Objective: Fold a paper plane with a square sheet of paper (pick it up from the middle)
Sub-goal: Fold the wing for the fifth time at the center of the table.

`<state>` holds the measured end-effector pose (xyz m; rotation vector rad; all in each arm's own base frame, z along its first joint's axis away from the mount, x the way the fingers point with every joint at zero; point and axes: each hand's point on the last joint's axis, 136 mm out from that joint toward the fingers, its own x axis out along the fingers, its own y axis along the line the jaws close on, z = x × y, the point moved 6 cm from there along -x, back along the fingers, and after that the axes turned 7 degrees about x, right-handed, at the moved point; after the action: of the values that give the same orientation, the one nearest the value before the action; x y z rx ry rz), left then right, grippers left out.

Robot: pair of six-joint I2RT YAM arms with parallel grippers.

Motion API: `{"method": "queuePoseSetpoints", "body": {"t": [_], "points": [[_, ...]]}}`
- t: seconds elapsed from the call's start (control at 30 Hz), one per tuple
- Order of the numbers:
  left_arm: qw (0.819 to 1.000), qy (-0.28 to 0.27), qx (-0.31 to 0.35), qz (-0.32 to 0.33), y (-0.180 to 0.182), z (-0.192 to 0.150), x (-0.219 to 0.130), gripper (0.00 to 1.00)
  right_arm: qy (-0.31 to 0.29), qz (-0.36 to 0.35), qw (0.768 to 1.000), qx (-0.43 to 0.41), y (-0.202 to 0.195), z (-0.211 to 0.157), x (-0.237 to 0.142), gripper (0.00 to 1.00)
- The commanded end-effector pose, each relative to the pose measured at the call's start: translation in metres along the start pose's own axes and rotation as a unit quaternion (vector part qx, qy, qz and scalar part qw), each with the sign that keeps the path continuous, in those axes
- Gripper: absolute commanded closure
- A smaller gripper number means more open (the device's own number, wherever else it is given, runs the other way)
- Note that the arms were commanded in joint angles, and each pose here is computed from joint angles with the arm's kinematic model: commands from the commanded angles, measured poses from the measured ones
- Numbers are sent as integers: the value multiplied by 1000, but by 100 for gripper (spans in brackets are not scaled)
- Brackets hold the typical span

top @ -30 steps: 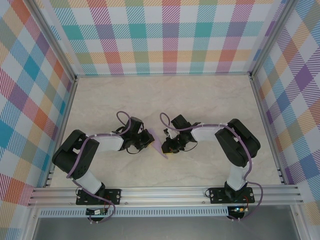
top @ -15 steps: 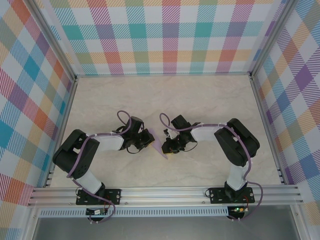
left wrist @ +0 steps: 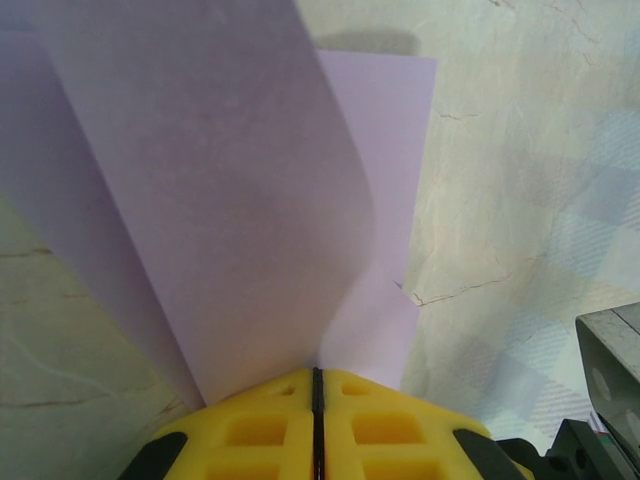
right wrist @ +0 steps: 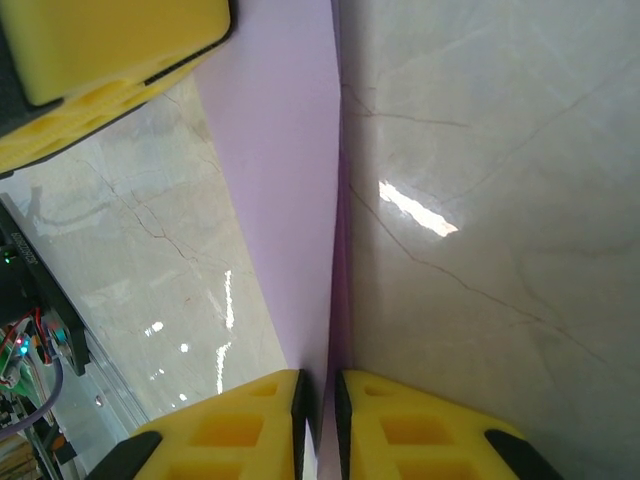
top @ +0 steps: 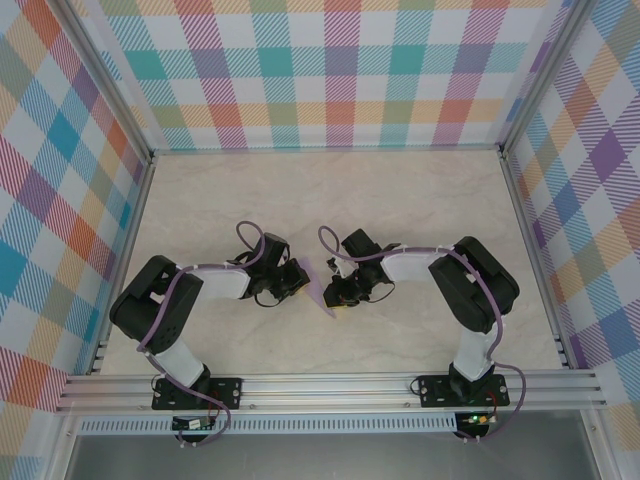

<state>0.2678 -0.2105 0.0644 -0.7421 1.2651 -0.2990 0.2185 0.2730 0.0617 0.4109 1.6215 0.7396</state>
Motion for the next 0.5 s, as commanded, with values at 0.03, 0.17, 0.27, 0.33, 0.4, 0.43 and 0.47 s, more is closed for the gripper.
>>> {"method": "queuePoseSetpoints", "body": {"t": [0.03, 0.17, 0.27, 0.33, 0.4, 0.43, 0.47], "points": [[1000, 10, 6, 25, 6, -5, 5, 92, 12, -7, 1000, 0, 4, -7, -9, 80], [1000, 10, 4, 28, 8, -5, 6, 92, 23, -15, 1000, 4, 0, -11, -4, 80], [999, 11, 3, 30, 9, -6, 6, 92, 29, -25, 999, 10, -6, -13, 1, 83], [999, 11, 3, 31, 9, -6, 6, 92, 32, -36, 999, 15, -10, -13, 4, 85], [999, 11, 2, 33, 10, -6, 6, 92, 34, -45, 998, 17, -13, -13, 6, 85], [999, 12, 2, 33, 10, -6, 6, 92, 36, -51, 998, 18, -14, -14, 6, 85], [999, 11, 3, 33, 10, -6, 6, 92, 37, -53, 998, 18, -13, -13, 6, 84]]}}
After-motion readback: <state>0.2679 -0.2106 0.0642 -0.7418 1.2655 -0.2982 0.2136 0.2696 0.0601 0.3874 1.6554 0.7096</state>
